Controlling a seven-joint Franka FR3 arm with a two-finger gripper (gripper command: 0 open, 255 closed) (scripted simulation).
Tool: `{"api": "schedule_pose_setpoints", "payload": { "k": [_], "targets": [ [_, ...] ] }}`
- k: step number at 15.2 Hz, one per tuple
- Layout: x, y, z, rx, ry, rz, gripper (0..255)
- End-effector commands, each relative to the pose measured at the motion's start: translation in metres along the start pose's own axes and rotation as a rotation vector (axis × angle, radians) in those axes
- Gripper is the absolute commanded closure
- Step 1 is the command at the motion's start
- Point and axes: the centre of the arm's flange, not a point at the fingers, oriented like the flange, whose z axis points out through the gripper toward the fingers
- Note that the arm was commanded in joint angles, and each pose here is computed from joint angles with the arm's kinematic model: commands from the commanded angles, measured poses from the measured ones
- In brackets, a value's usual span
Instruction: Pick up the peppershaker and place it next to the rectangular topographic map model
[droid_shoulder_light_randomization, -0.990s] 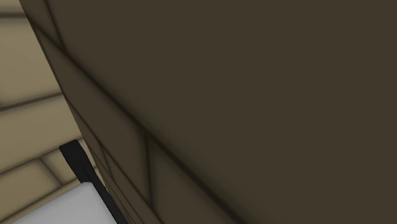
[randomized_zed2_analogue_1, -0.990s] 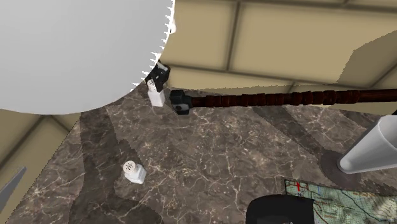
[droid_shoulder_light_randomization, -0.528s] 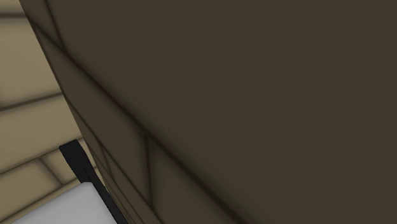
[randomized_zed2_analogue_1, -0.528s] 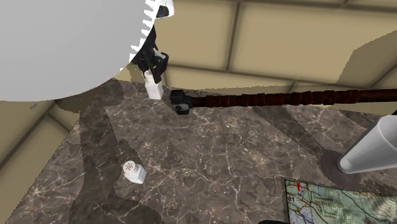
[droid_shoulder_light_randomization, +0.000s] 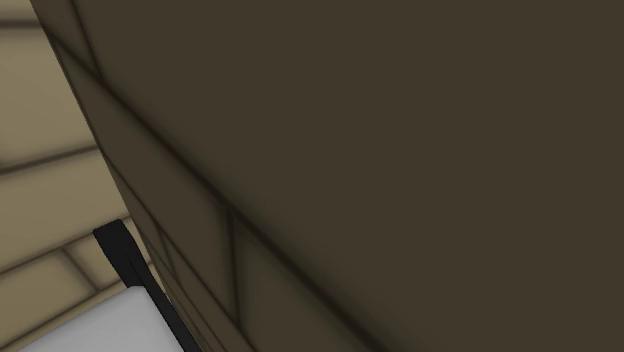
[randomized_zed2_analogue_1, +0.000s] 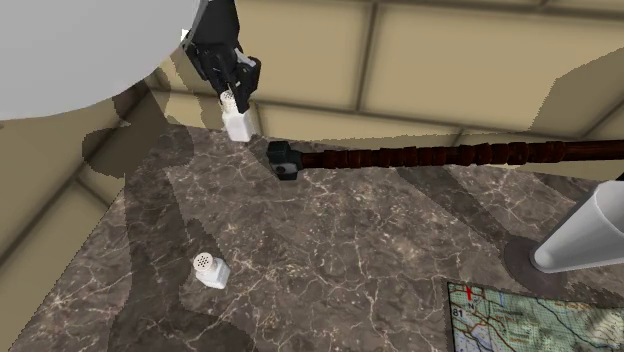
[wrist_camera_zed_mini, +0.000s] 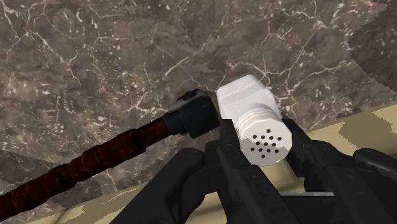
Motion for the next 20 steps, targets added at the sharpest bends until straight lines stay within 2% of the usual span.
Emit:
{"api": "schedule_pose_setpoints", "payload": {
  "k": [1, 20],
  "targets": [
    [-0.001, 0.0, -0.007, 0.0, 0.0, 0.0, 255],
    [-0.108, 0.227, 0.002, 0.0, 0.0, 0.0, 255]
  ]
}}
